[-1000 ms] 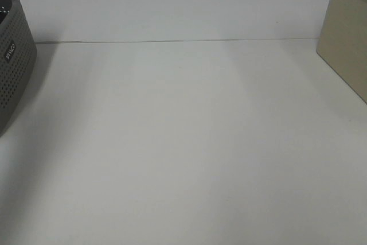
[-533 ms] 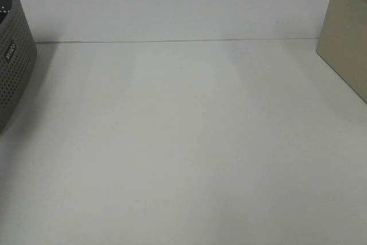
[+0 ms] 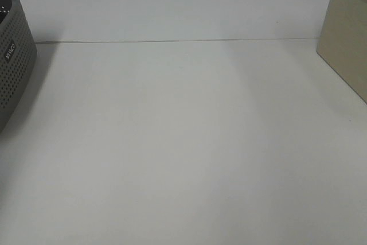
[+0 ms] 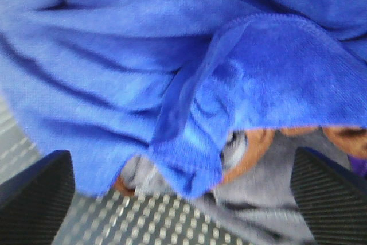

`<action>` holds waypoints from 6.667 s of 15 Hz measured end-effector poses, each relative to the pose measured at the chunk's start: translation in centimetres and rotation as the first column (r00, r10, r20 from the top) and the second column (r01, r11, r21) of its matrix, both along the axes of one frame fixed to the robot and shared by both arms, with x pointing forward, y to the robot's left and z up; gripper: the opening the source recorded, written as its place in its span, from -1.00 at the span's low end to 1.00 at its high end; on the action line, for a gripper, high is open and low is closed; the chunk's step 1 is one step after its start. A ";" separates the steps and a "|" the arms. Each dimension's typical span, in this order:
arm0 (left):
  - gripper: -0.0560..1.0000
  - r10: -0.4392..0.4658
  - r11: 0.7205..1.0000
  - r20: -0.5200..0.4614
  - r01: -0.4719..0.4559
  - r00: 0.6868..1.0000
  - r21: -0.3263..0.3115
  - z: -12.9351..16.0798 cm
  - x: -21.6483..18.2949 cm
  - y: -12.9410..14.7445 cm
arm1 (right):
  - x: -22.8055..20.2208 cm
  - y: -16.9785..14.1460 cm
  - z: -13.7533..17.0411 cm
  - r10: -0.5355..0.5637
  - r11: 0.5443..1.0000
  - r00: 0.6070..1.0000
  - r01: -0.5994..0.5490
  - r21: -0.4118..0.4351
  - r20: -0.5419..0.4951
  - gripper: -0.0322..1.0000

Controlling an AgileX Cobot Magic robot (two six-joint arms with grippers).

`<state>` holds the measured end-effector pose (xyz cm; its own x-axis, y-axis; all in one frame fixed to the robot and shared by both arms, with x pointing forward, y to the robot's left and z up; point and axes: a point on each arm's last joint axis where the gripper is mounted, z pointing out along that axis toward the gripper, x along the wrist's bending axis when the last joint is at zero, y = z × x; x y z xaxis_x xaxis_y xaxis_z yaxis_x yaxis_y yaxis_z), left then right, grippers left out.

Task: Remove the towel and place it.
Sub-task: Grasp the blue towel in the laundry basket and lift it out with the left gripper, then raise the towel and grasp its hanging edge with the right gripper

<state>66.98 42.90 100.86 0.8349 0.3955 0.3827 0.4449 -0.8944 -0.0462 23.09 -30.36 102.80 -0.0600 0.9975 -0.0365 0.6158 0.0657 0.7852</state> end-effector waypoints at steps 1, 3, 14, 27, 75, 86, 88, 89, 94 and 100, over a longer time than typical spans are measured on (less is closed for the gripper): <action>0.94 -0.003 1.000 -0.009 0.003 1.000 -0.012 -1.0 0.7 0.1 | 0.0 0.0 0.0 0.000 1.000 1.000 0.000 0.000 0.000 0.29; 0.94 0.003 0.998 0.000 -0.003 1.000 -0.056 -2.0 1.8 0.0 | 0.0 0.0 0.0 0.000 1.000 1.000 0.000 0.000 0.000 0.29; -0.85 -0.024 0.995 -0.027 0.021 0.999 -0.094 -3.8 2.3 -0.2 | 0.0 0.0 0.0 0.000 1.000 1.000 0.000 0.000 0.000 0.29; -0.89 0.068 0.993 0.231 -0.043 0.971 -0.113 13.2 -2.6 -3.4 | 0.0 0.0 0.0 0.000 1.000 1.000 0.000 0.000 0.000 0.29; -0.89 -0.585 0.560 0.695 0.828 0.418 -0.027 26.9 -18.4 -34.2 | 30.6 18.3 -3.9 0.857 0.031 0.187 -0.949 0.315 0.479 0.29; -0.89 -0.552 0.554 0.731 0.832 0.401 -0.038 27.3 -18.3 -34.4 | 30.4 19.0 -4.1 0.865 0.035 0.172 -0.958 0.285 0.472 0.29; -0.89 -0.543 0.558 0.732 0.828 0.411 -0.052 27.3 -18.3 -34.4 | 30.5 19.0 -4.1 0.863 0.050 0.182 -0.959 0.279 0.471 0.19; -0.89 -0.534 0.561 0.734 0.825 0.420 -0.063 27.3 -18.3 -34.4 | 30.6 19.0 -4.2 0.865 0.058 0.187 -0.959 0.278 0.466 0.08; -0.89 -0.520 0.568 0.735 0.819 0.435 -0.083 27.3 -18.3 -34.4 | 30.6 18.9 -4.3 0.869 0.069 0.216 -0.944 0.324 0.446 -0.91; -0.89 -0.497 0.577 0.736 0.809 0.459 -0.115 27.3 -18.3 -34.4 | 31.4 18.9 -3.8 0.858 0.185 0.406 -0.816 0.547 0.315 -0.91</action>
<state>48.64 8.45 128.11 0.5624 0.0610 0.8246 -0.5022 -0.7670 0.3993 54.47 -11.44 98.97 -0.8536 0.1505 0.4988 0.5191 0.1638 0.8389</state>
